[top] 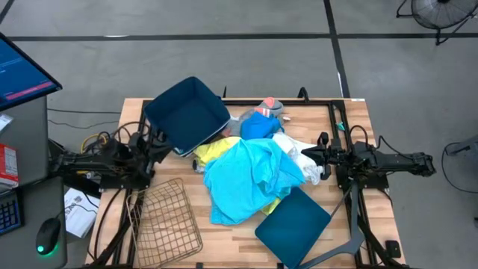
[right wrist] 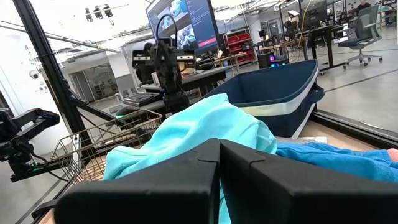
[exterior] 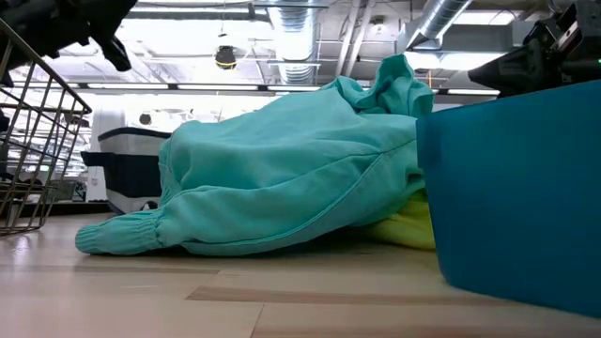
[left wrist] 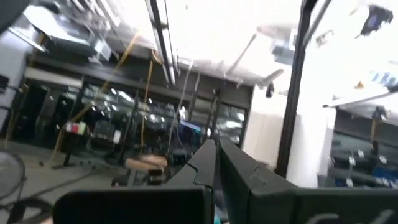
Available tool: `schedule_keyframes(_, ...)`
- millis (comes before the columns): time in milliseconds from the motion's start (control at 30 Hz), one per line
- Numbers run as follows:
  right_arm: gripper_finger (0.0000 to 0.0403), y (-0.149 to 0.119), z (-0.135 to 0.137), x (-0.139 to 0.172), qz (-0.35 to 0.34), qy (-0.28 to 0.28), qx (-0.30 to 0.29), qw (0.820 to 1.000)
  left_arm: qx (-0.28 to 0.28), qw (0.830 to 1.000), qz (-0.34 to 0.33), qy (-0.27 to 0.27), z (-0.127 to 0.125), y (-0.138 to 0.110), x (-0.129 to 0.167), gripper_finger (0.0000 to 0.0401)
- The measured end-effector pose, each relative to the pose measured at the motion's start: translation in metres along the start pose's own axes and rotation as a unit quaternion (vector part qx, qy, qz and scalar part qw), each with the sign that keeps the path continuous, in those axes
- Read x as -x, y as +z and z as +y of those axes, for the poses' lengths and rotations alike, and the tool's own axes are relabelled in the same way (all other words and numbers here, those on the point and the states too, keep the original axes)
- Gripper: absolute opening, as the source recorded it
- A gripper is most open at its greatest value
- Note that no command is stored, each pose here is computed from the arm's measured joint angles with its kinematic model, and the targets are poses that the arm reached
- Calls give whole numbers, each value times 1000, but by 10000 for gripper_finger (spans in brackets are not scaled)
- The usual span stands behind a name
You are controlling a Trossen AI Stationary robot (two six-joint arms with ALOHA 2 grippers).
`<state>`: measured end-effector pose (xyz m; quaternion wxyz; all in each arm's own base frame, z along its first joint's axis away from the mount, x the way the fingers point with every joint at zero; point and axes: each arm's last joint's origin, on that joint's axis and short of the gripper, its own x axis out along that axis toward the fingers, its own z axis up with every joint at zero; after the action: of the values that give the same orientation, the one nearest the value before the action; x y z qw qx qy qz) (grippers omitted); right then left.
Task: Pick & Place Cloths
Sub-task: Put the light blue short into the wire basket
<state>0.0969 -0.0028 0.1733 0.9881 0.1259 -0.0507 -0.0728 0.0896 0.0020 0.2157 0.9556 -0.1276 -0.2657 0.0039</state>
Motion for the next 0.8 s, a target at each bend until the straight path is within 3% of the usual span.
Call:
schedule_keyframes(200,0,0,0,0,0,0,0,1000,37,993,-109,31,-1,19,1,3)
schedule_keyframes(300,0,0,0,0,0,0,0,1000,57,989,-129,39,-3,30,-3,2)
schedule_keyframes(433,0,0,0,0,-1,0,0,1000,56,991,-115,43,-8,44,-23,1)
schedule_keyframes(600,0,3,1,0,-14,4,-11,1000,72,994,-78,32,-18,61,-71,3)
schedule_keyframes(800,0,3,1,0,-15,4,-29,999,66,998,-8,13,-24,53,-142,23)
